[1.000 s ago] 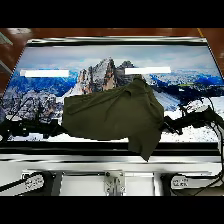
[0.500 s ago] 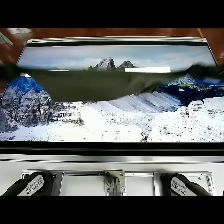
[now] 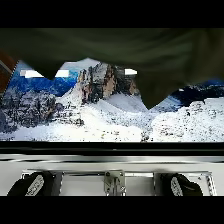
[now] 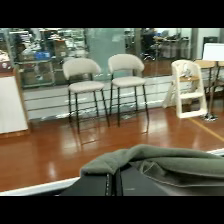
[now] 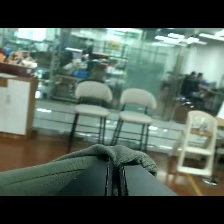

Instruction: Fold the shirts.

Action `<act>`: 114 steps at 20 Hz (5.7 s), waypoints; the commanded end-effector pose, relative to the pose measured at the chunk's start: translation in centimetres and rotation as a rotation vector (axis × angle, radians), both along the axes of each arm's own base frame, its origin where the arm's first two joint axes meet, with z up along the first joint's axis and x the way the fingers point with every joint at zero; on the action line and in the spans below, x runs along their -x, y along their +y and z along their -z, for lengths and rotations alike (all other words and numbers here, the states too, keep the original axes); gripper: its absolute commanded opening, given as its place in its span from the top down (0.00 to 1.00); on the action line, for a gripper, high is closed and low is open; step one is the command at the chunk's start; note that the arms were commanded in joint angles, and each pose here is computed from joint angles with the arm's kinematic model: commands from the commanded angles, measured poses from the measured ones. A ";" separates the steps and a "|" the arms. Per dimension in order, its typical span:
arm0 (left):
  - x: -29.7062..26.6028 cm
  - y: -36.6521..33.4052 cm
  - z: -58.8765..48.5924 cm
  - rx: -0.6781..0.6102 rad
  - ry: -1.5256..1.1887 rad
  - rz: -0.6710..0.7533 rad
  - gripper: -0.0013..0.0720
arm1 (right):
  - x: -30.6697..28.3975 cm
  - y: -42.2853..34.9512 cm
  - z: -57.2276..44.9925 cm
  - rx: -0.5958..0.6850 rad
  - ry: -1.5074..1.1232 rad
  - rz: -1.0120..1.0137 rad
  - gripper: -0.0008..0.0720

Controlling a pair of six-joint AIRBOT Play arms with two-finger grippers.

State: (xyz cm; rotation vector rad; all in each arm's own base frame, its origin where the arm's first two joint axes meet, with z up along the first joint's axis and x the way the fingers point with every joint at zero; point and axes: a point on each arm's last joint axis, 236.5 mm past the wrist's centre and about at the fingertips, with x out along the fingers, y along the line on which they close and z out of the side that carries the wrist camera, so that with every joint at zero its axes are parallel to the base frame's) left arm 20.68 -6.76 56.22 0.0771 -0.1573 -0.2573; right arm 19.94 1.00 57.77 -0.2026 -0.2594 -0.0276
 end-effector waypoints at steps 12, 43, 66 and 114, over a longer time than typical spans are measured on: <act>-4.5 5.5 20.7 0.005 0.685 -0.146 0.93 | -4.9 -5.4 24.1 -0.205 1.059 0.119 0.90; -24.9 6.9 64.6 0.112 1.645 0.029 0.93 | -29.0 1.1 66.2 -0.365 1.551 0.099 0.90; -4.9 8.4 63.4 0.577 1.915 0.052 0.13 | -12.4 -11.5 57.9 -0.675 1.813 0.171 0.14; -13.7 4.1 62.1 0.557 1.612 0.142 0.93 | -16.5 6.0 60.7 -0.720 1.497 -0.229 0.90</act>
